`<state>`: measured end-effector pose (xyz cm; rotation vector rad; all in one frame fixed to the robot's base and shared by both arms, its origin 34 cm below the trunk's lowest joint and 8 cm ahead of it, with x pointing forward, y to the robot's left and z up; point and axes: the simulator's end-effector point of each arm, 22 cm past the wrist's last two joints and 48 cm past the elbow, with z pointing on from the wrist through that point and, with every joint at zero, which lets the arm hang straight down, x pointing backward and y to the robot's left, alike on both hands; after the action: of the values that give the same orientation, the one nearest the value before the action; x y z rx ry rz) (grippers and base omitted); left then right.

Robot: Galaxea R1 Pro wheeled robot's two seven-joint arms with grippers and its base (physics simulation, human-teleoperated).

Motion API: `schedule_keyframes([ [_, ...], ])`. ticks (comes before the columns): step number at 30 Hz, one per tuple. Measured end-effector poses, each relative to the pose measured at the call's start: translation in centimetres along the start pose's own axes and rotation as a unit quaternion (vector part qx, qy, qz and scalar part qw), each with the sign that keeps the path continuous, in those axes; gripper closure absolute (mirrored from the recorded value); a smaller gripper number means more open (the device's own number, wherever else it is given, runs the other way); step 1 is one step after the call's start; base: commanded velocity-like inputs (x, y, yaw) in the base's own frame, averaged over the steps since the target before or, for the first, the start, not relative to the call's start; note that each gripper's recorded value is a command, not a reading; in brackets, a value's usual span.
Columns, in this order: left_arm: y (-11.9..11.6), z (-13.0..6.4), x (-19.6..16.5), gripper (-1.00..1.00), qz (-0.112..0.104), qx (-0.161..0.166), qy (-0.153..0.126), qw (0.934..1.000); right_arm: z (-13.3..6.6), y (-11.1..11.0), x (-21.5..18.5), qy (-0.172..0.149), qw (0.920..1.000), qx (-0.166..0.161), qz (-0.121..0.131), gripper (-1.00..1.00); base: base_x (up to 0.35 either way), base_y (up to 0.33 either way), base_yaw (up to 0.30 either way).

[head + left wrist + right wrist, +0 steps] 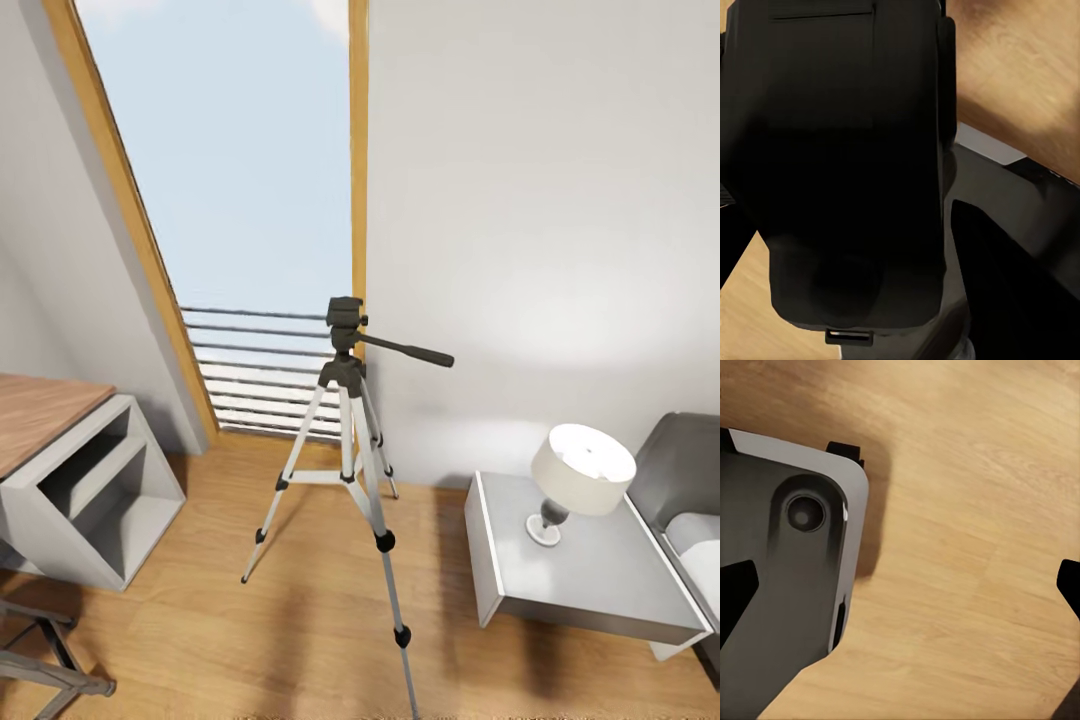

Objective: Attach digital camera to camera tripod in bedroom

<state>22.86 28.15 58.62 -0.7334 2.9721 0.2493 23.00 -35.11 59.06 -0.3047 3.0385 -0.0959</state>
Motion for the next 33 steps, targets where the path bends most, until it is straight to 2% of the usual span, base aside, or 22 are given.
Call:
schedule_keyframes([
  [33,0.9,0.4,1.9,1.00,0.005,-0.012,0.023,0.9996,0.3,0.4,2.0,0.026,0.9997,-0.005,-0.001,-1.00,0.000,0.000,0.000],
])
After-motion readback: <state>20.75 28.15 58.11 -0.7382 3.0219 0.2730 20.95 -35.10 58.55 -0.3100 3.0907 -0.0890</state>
